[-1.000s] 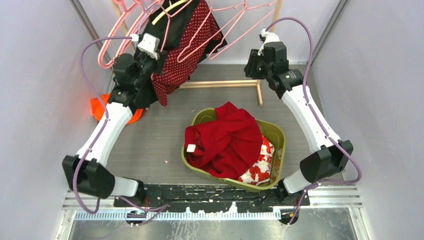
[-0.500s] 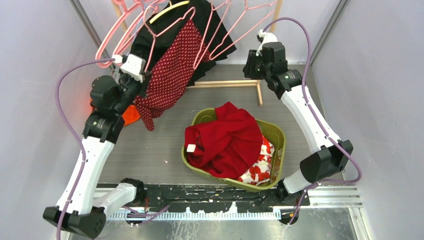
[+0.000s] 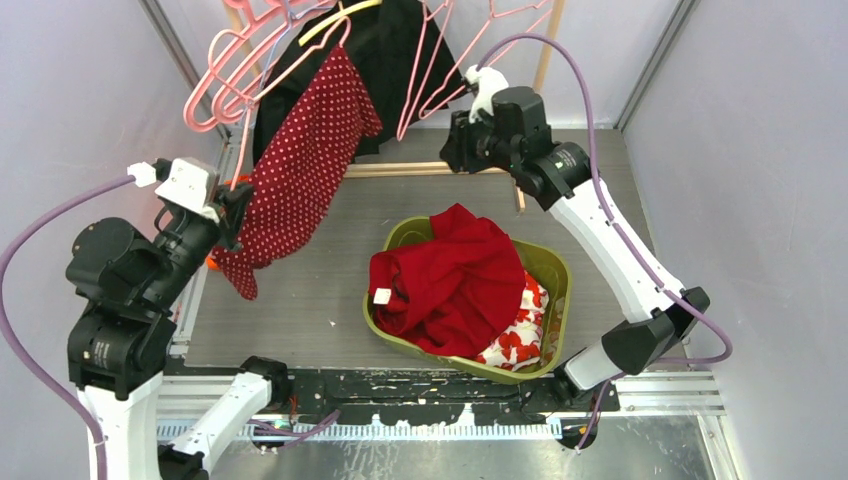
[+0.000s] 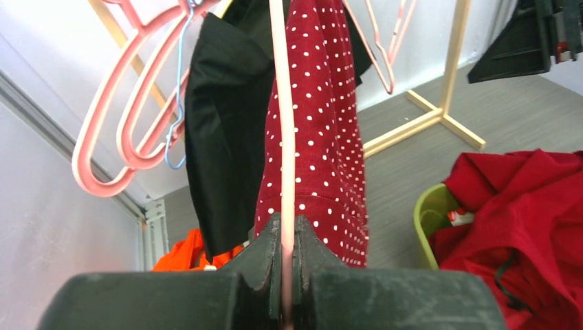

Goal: Remove the skirt from the hanger
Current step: Pick up the hanger from the clothesline, then remove the skirt from the hanger.

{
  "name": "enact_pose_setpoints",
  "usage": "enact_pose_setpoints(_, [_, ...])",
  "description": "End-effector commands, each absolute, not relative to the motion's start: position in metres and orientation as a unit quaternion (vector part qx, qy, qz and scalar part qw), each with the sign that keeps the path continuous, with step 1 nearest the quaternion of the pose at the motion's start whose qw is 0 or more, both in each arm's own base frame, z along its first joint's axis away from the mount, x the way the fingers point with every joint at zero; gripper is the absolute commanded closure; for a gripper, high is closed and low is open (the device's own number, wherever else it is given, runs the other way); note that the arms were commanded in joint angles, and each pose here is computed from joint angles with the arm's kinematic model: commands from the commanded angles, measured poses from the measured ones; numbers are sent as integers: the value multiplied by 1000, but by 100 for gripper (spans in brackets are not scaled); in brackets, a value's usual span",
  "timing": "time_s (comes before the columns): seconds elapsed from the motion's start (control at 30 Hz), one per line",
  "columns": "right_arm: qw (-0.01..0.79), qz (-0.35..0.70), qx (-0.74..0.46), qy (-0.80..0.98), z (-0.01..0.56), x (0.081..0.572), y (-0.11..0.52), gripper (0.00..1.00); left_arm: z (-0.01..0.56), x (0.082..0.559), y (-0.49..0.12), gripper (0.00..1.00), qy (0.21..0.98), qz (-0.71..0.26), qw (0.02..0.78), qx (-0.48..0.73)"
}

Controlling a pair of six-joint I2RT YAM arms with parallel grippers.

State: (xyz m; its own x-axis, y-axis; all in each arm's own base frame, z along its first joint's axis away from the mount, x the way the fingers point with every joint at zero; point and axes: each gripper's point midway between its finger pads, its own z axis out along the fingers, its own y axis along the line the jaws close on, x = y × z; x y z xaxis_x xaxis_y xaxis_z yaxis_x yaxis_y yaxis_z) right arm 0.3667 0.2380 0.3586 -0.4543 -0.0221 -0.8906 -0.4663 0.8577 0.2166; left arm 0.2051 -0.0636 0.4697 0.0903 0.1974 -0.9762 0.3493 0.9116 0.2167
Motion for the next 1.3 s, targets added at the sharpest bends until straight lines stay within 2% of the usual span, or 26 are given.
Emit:
enact_pose_setpoints(0.0, [522,259,-211,785,402,329,266,59,480,184,-76,100,666,-101,706,217])
enact_pose_setpoints(0.2, [513,308,-239,764,419,296,295,58,487,173,-87,100,655,-141,709,221])
enact_pose_setpoints(0.47, [498,362,-247,748,403,278,334,54,497,165,-94,100,641,-168,715,222])
enact_pose_setpoints(0.83, [567,387,-257,680,435,302,371,48,505,149,-93,100,632,-171,721,226])
enact_pose_setpoints(1.27, [618,373,-279,634,442,312,374,31,496,146,-87,100,641,-158,717,222])
